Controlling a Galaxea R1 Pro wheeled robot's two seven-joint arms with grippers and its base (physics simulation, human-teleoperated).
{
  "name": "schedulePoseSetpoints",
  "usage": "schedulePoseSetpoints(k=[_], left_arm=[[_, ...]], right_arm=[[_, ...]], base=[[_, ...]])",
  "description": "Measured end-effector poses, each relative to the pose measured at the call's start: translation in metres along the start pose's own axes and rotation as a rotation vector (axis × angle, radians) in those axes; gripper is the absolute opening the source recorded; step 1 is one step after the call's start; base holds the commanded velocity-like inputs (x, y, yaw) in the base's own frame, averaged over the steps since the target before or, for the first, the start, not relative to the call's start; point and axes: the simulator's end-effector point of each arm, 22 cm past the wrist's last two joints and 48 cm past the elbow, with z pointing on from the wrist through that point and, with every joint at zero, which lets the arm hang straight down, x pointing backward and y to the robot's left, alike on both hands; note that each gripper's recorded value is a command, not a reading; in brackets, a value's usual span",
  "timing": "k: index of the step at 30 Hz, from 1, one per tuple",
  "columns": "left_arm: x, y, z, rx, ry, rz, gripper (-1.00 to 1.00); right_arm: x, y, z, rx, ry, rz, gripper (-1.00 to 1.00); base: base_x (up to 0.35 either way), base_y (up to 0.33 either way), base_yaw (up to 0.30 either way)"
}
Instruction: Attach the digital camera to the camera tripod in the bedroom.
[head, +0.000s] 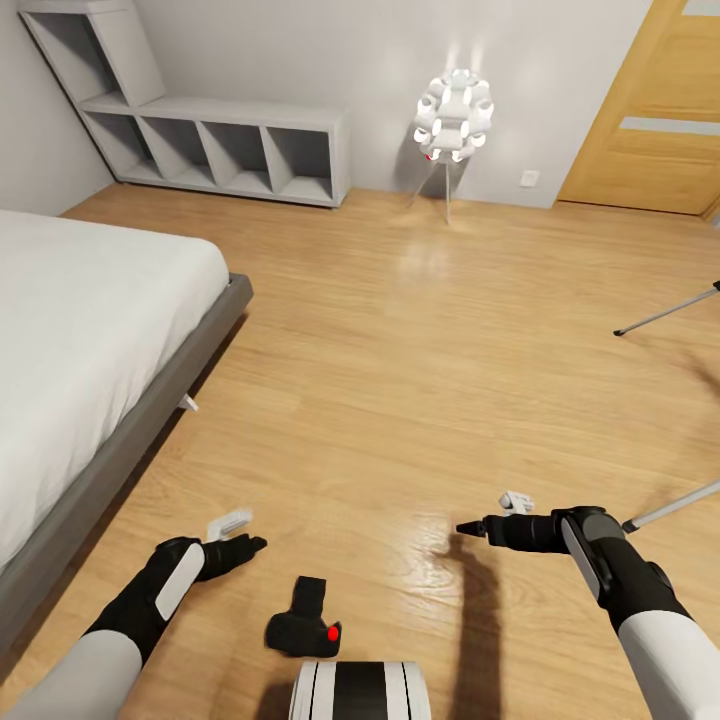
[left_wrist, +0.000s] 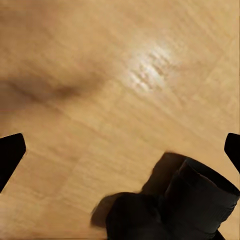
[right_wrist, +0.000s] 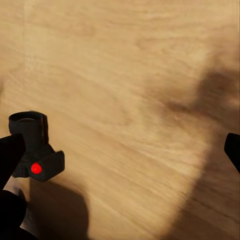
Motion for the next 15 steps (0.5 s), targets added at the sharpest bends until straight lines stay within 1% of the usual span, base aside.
schedulePoseSetpoints(k=[1,2,3,4,6,7,8,9,11,12,13,14,15], left_arm=[[0.002,0.011,0.0,-0.021,0.007,0.006,1.0],[0.003,0.015,0.0,-0.03,0.009,0.009,1.0],[0.002,0.025,0.0,-0.05,0.007,0.021,1.0],[0.0,0.036,-0.001,-0.072,-0.003,0.038,1.0],[-0.004,0.046,-0.001,-0.095,-0.02,0.06,1.0],[-0.006,0.056,0.0,-0.117,-0.043,0.098,1.0],[-0.006,0.061,0.001,-0.126,-0.054,0.124,1.0],[-0.002,0.07,0.004,-0.137,-0.062,0.182,1.0],[0.007,0.079,0.008,-0.138,-0.058,0.253,1.0],[0.016,0.086,0.011,-0.125,-0.054,0.323,1.0],[0.02,0.088,0.012,-0.112,-0.052,0.358,1.0],[0.026,0.09,0.013,-0.075,-0.055,0.422,1.0],[0.028,0.09,0.013,-0.052,-0.057,0.451,1.0]], right_arm=[[0.0,-0.001,0.0,0.005,0.0,-0.004,1.0],[0.0,-0.002,0.0,0.007,0.0,-0.005,1.0],[0.0,-0.004,0.0,0.014,-0.002,-0.008,1.0],[-0.001,-0.005,-0.001,0.022,-0.004,-0.012,1.0],[-0.002,-0.007,-0.001,0.028,-0.008,-0.016,1.0],[-0.003,-0.008,-0.001,0.032,-0.015,-0.021,1.0],[-0.004,-0.008,-0.001,0.033,-0.019,-0.024,1.0],[-0.005,-0.008,-0.001,0.034,-0.027,-0.03,1.0],[-0.008,-0.009,-0.001,0.035,-0.036,-0.037,1.0],[-0.009,-0.009,-0.001,0.037,-0.044,-0.044,1.0],[-0.01,-0.01,-0.001,0.039,-0.048,-0.048,1.0],[-0.011,-0.011,-0.001,0.044,-0.055,-0.053,1.0],[-0.011,-0.012,-0.001,0.046,-0.056,-0.054,1.0]], base=[[0.0,0.0,0.0],[0.0,0.0,0.0],[0.0,0.0,0.0],[0.0,0.0,0.0],[0.0,0.0,0.0],[0.0,0.0,0.0],[0.0,0.0,0.0],[0.0,0.0,0.0],[0.0,0.0,0.0],[0.0,0.0,0.0],[0.0,0.0,0.0],[0.0,0.0,0.0],[0.0,0.0,0.0]])
